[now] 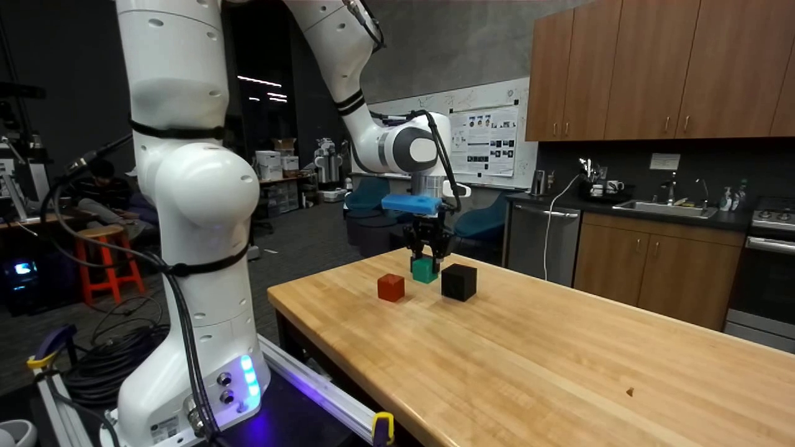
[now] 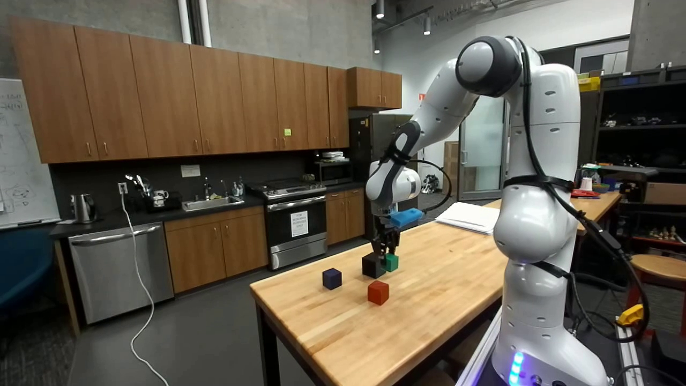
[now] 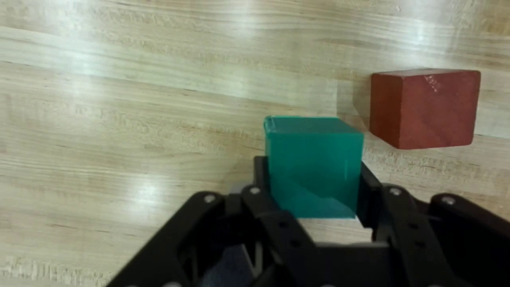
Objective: Remove the blue block from the top of the orange block and put the green block on top of the orange block.
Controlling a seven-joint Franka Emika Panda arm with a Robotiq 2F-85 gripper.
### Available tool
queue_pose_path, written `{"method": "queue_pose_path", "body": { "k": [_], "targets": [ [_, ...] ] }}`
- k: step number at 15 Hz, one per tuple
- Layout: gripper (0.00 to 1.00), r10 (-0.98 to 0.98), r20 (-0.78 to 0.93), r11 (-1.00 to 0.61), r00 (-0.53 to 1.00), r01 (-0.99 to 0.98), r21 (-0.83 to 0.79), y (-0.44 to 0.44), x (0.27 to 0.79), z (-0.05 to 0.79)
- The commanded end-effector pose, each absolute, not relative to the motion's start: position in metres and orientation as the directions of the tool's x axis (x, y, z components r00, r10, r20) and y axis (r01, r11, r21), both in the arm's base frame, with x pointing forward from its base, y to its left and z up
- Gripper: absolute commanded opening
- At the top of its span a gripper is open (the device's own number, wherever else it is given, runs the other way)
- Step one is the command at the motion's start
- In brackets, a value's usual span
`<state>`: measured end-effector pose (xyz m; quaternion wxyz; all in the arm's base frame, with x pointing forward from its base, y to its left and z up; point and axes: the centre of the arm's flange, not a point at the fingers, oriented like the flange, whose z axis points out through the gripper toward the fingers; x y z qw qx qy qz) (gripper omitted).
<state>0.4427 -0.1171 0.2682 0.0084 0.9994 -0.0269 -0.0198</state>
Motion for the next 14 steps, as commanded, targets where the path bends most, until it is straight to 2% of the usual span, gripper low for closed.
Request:
{"method": "queue_pose_path", "body": {
  "k": [1, 14],
  "targets": [
    [0.23, -0.007, -0.020, -1.000, 1.000, -0.007, 0.026, -0.093, 0.429, 0.287],
    [0.23, 0.052, -0.029, -0.998, 0.998, 0.052, 0.019, -0.022, 0.412, 0.285]
  ]
}}
